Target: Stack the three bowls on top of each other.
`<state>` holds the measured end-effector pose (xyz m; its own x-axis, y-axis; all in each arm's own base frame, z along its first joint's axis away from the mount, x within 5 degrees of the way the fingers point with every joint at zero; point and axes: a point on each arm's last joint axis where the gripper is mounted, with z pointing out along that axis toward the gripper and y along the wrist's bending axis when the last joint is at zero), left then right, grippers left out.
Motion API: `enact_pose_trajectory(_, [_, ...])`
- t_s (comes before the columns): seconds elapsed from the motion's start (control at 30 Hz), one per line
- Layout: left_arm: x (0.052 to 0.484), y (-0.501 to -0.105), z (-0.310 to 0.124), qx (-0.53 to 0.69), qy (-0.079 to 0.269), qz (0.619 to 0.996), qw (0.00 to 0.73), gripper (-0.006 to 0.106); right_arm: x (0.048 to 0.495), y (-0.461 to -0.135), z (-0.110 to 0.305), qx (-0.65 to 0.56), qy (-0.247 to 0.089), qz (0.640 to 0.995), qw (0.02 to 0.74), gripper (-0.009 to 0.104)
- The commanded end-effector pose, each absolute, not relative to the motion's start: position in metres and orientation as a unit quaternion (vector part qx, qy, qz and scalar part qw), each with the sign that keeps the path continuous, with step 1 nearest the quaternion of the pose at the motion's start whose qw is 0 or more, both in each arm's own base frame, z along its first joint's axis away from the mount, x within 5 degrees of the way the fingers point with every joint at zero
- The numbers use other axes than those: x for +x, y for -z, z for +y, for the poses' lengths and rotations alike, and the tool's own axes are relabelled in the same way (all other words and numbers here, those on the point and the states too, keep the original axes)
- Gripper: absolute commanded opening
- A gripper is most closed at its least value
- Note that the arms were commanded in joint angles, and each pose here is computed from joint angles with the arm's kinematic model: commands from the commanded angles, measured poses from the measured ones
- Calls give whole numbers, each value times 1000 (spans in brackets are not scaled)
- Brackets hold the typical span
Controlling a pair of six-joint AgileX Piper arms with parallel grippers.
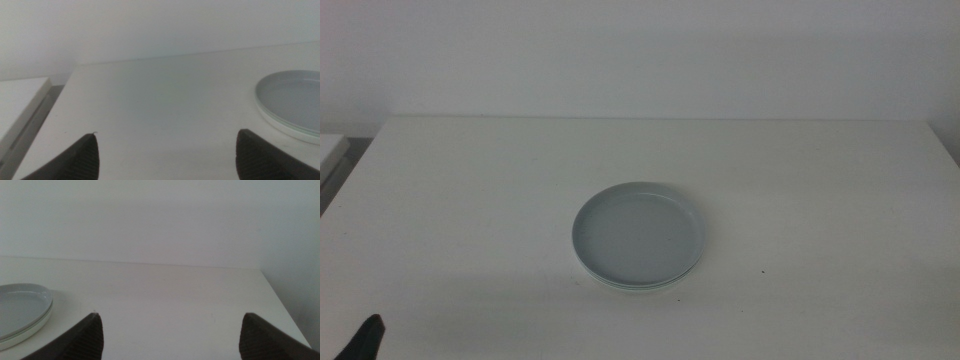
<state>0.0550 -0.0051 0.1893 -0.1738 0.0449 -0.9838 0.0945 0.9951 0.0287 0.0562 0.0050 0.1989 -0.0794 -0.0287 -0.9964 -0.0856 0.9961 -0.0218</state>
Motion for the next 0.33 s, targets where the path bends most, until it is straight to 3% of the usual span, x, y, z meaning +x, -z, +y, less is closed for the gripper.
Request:
enact_pose_trajectory(0.0, [55, -190, -4, 36, 15, 762, 647, 94, 56, -199, 4, -39, -14, 731, 681, 93])
enact_pose_trajectory(0.3, [55, -190, -2, 22, 3, 762, 647, 94, 56, -199, 4, -39, -14, 731, 681, 93])
